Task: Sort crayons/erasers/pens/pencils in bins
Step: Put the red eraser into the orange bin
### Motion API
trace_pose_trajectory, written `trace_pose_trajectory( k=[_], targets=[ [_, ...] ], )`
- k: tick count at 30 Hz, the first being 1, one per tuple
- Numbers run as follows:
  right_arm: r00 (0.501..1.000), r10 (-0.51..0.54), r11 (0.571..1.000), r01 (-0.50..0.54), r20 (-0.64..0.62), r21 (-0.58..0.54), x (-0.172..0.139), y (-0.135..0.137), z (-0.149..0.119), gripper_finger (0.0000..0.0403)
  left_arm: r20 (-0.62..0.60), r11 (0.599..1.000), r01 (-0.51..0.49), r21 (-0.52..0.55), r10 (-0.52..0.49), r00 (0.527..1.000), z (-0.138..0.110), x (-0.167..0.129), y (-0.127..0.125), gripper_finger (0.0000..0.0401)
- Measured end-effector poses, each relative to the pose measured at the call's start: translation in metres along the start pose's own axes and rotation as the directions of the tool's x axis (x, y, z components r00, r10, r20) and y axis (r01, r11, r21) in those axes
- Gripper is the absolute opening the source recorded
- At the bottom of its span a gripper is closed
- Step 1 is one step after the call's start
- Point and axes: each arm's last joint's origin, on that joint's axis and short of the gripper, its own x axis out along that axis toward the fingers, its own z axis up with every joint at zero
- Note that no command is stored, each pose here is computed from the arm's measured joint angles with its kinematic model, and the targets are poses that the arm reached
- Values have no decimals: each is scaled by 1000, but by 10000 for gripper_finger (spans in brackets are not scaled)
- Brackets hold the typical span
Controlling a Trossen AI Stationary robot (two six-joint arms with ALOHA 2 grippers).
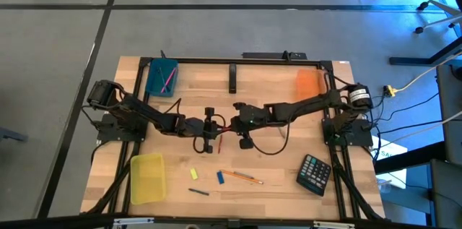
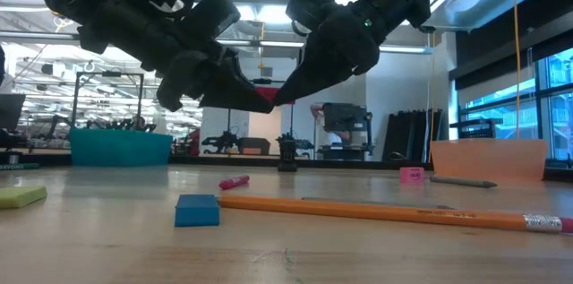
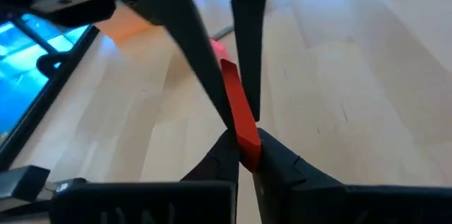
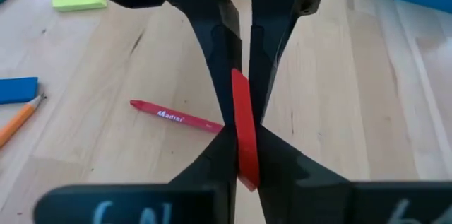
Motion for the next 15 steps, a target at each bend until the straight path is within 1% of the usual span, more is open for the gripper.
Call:
trace_pose_trajectory(
  k=[2, 4, 7, 9, 12, 14, 15],
  targets=[
    [1000, -1, 1000, 1, -14, -1, -5, -1, 1, 30, 6, 999, -21, -45, 21, 1000, 1, 0, 2, 24],
    [998, -3, 1000, 3, -67, -3, -14, -4, -2, 26, 8, 996, -32, -81, 33, 999, 2, 1, 3, 40],
    [992, -14, 1000, 17, -127, 24, -31, -15, -4, 30, -3, 992, -40, -117, 40, 999, 1, 0, 3, 69],
    [989, -41, 997, 50, -140, 63, -47, -26, -3, 40, -28, 989, -75, -124, 72, 997, -1, 0, 4, 89],
    [968, -134, 982, 159, -212, 106, -69, -41, -7, 44, -60, 980, -152, -132, 145, 988, -3, 0, 6, 115],
    [938, -222, 956, 264, -267, 131, -84, -51, -11, 38, -76, 970, -187, -155, 177, 981, -5, 0, 7, 126],
    [918, -272, 935, 324, -289, 147, -92, -56, -12, 34, -83, 965, -194, -174, 182, 980, -6, 1, 8, 130]
  ],
)
